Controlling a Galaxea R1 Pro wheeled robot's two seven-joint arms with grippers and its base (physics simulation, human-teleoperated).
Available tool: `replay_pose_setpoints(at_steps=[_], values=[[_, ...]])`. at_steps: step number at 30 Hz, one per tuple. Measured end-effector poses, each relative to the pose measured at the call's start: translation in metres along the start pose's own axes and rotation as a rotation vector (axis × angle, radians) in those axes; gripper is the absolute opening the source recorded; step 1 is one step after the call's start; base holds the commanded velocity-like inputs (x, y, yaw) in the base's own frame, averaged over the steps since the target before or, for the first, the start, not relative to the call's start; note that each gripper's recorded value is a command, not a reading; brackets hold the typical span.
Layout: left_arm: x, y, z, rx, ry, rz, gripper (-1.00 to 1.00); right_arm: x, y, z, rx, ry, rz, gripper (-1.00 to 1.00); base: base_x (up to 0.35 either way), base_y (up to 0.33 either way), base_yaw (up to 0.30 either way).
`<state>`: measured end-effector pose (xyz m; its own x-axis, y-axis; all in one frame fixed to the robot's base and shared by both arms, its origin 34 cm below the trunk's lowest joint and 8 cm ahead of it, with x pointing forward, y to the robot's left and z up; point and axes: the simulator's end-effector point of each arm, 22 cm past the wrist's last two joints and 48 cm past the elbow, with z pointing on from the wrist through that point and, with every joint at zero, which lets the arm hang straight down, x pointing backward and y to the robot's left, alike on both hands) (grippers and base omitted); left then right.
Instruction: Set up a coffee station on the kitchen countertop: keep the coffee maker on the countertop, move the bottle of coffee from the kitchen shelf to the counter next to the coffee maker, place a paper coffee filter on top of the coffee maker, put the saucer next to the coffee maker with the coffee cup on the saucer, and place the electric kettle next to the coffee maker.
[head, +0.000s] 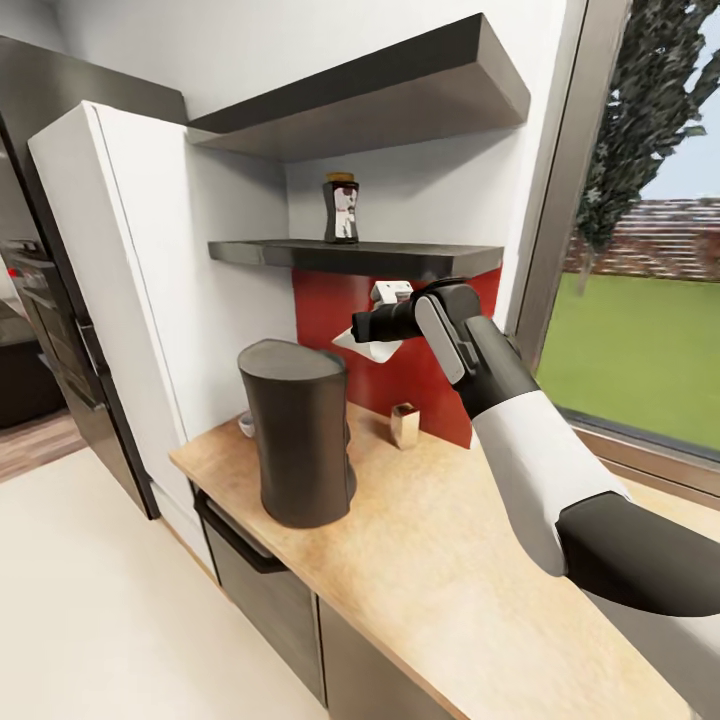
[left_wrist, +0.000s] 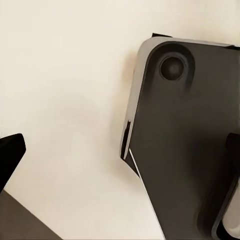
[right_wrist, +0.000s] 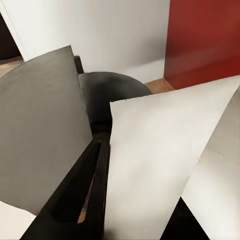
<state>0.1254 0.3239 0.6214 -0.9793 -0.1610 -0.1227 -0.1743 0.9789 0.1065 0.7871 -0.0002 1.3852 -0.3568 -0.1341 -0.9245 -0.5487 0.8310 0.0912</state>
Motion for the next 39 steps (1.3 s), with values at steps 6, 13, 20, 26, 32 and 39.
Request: replay_pose_setpoints(at_steps=[6,13,20,26,32,39], values=[[-0.001,-0.001,0.0,0.002,-0.001,0.0,1.0,0.0,-0.001,0.0,0.003,0.0,-0.001,-1.0,0.067,0.066,0.087],[-0.001,-0.003,0.0,0.004,-0.001,0.002,1.0,0.0,-0.001,0.0,0.005,0.002,-0.001,-1.0,0.006,0.006,0.005],[0.0,-0.004,0.0,0.006,-0.001,0.007,1.0,0.001,-0.002,0.0,0.007,0.003,-0.002,-1.0,0.0,-0.143,0.0],[0.0,-0.004,0.0,0.006,0.0,0.005,1.0,0.005,-0.004,0.003,0.011,0.014,0.001,-1.0,0.0,-0.04,0.0],[-0.001,-0.003,0.0,0.004,-0.001,0.003,1.0,0.026,-0.011,0.014,0.019,0.069,0.024,-1.0,0.0,-0.001,0.0],[-0.001,-0.003,0.0,0.004,-0.001,0.001,1.0,0.028,-0.012,0.015,0.018,0.075,0.026,-1.0,0.0,0.0,0.0]])
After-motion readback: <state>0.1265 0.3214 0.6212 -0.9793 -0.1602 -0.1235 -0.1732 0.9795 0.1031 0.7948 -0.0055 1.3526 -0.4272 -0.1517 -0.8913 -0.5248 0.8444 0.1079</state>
